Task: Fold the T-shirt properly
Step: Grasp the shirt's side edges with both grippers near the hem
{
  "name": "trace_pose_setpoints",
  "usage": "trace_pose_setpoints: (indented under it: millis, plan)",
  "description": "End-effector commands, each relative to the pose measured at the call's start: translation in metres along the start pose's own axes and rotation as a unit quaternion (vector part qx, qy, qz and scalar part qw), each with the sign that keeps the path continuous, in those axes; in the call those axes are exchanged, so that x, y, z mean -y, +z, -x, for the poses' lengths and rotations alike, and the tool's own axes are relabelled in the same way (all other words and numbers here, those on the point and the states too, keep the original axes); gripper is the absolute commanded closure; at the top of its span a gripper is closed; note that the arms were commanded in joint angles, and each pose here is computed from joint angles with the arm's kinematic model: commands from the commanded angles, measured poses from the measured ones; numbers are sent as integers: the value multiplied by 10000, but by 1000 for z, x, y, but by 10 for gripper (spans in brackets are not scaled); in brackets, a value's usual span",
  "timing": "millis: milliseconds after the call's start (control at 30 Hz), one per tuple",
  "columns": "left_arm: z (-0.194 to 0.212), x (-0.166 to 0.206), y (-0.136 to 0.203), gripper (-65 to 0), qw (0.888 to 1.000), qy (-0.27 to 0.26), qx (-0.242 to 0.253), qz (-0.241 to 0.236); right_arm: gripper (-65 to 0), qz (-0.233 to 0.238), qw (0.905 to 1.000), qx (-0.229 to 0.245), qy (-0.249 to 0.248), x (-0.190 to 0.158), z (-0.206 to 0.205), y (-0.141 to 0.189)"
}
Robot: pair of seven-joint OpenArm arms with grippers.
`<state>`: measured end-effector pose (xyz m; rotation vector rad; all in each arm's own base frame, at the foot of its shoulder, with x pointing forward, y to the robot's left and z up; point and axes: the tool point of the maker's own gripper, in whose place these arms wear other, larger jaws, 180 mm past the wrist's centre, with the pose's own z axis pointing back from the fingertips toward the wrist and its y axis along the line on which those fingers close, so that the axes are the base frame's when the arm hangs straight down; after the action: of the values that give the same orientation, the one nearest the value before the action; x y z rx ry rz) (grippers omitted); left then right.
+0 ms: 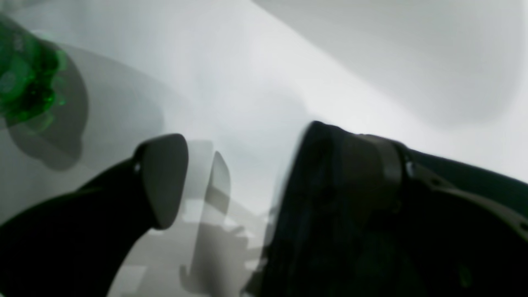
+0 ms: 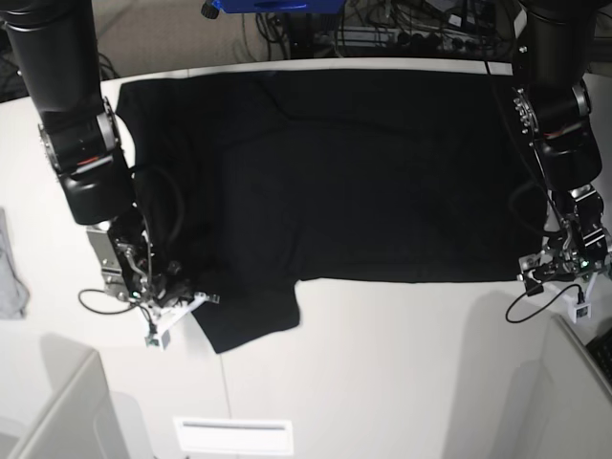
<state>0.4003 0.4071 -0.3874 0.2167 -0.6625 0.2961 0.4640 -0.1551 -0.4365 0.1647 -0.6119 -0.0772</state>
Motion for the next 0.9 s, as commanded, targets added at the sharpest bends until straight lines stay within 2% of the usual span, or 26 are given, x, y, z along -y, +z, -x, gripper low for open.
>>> trace_pose_setpoints:
  millis: [0, 200, 500, 667, 733, 867]
  plan:
    - [-25, -8, 6, -550, 9995, 47, 306, -86, 0, 11, 9999, 126, 31, 1, -18, 5]
    - [0, 7, -6, -550, 9999, 136, -6, 54, 0, 4, 9999, 125, 31, 0, -17, 5]
    - [8, 12, -13, -548, 9992, 279, -244, 127, 0, -3, 9999, 116, 31, -1, -16, 4]
    - [10, 11, -14, -541, 9993, 269, -210, 116, 0, -4, 9999, 119, 24, -1, -17, 5]
    - [9, 10, -15, -472, 9995, 271, -109, 108, 0, -4, 9999, 119, 24, -1, -17, 5]
    - [14, 9, -16, -258, 9996, 247, -87, 105, 0, 5, 9999, 112, 22, 0, -16, 5]
